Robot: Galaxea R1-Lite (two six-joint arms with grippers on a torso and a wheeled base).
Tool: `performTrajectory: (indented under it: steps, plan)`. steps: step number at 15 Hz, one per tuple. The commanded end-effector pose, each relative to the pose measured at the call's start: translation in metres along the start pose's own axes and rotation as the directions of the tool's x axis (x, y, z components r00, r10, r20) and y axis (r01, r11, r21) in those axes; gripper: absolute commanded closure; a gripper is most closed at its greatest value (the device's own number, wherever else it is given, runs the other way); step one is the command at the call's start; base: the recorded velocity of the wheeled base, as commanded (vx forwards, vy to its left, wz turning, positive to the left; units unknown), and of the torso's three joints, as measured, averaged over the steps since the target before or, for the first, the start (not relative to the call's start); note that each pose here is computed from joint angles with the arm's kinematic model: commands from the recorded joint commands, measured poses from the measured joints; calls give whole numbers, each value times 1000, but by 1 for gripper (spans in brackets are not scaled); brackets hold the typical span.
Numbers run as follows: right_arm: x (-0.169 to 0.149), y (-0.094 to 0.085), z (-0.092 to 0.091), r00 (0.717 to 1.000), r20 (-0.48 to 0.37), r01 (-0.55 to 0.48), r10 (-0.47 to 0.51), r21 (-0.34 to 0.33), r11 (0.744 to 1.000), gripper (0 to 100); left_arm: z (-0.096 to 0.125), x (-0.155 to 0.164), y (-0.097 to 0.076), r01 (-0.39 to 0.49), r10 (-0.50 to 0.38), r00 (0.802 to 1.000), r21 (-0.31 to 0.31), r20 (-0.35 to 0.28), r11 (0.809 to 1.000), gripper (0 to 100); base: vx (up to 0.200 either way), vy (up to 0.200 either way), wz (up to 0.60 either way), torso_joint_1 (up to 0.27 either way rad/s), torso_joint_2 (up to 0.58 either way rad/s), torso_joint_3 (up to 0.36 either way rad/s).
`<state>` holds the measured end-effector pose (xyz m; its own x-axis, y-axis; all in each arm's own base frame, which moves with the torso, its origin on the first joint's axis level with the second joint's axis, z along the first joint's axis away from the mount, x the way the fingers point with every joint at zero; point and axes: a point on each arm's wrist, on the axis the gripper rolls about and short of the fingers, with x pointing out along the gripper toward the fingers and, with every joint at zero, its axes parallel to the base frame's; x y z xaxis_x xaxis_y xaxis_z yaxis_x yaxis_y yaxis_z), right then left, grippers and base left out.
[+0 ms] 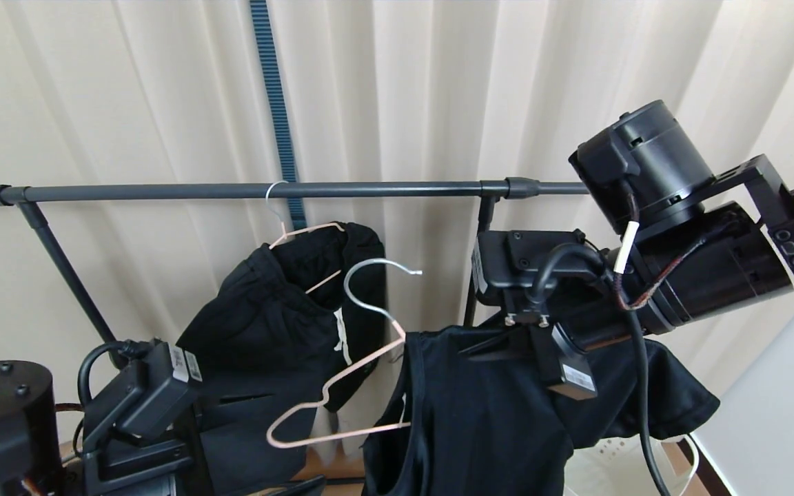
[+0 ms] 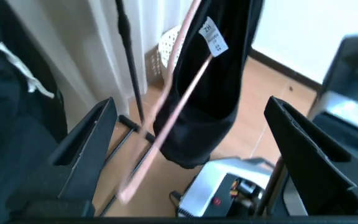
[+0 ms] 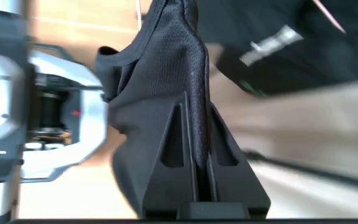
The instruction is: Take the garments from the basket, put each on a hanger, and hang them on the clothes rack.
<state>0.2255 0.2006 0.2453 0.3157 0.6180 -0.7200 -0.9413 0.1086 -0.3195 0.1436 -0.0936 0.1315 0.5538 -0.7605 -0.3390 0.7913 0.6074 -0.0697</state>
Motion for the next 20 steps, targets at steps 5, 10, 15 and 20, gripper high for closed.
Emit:
performTrajectory:
  steps: [5,10,15,20]
  plan:
    - [-4,-4,16,981,-25,196,-195,90,976,100,5,28,24,-97,89,995,-160,-54,982,0,0,0,0,0,0,0]
    - [-3,-3,21,975,-5,221,-222,129,967,100,2,64,17,-252,224,964,-231,-141,940,0,0,0,0,0,0,0]
    - [-5,-1,21,976,1,217,-219,128,968,100,0,87,6,-323,282,944,-289,-173,901,0,0,0,0,0,0,0]
    - [-14,2,21,974,14,222,-225,131,966,100,-7,98,-2,-335,287,936,-267,-203,904,0,0,0,0,0,0,0]
